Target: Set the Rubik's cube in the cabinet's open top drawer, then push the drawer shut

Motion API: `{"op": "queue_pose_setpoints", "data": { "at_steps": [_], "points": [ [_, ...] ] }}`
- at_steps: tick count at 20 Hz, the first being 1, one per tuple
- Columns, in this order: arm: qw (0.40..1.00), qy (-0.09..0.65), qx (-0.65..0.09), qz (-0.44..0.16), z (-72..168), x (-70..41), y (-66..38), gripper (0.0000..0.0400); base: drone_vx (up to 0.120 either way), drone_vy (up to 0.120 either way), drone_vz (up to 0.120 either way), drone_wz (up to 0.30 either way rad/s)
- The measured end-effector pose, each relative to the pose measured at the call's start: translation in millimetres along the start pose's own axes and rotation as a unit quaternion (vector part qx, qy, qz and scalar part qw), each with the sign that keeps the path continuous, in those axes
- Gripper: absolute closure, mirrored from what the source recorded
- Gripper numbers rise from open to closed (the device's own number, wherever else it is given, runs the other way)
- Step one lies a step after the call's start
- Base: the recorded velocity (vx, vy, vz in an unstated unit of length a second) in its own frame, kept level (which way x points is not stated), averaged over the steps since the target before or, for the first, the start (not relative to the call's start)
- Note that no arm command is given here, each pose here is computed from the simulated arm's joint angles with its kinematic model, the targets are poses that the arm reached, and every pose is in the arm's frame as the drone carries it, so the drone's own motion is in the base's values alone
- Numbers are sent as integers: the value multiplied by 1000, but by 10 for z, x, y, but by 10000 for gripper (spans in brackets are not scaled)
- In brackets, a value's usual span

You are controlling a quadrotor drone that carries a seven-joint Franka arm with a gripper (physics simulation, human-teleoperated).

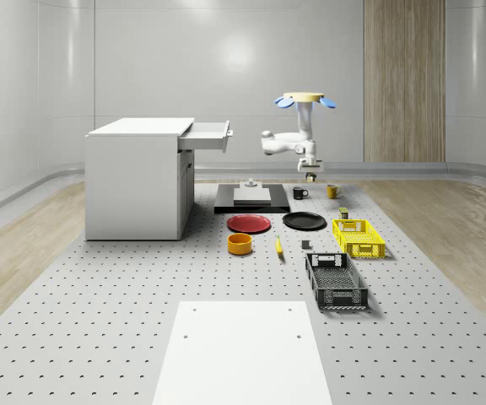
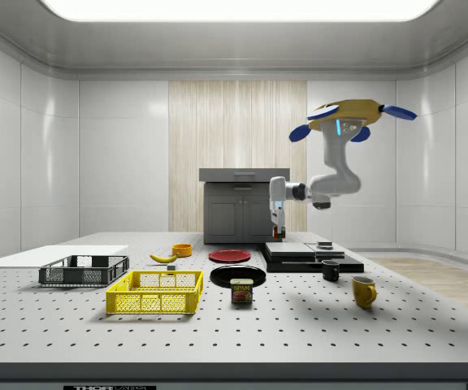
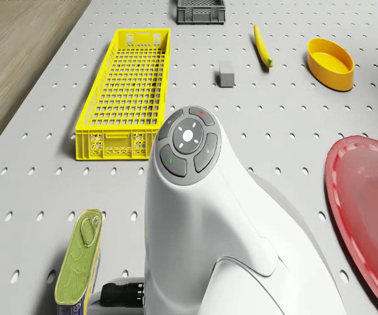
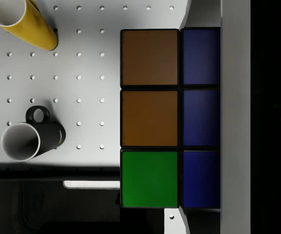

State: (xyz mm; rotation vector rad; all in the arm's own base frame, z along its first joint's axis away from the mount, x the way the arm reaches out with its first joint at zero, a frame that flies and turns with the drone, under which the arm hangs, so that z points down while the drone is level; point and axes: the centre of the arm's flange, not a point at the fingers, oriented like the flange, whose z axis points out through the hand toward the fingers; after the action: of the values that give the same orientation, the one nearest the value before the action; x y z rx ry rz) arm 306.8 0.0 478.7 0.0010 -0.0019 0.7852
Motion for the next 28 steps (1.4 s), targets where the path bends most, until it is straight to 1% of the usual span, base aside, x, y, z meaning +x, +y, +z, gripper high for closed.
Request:
{"op": "queue_pose_setpoints", "data": {
  "at_steps": [28],
  "points": [
    [1000, 0, 0, 0, 0, 0, 0, 75, 0, -120, 120, 0]
  ]
}}
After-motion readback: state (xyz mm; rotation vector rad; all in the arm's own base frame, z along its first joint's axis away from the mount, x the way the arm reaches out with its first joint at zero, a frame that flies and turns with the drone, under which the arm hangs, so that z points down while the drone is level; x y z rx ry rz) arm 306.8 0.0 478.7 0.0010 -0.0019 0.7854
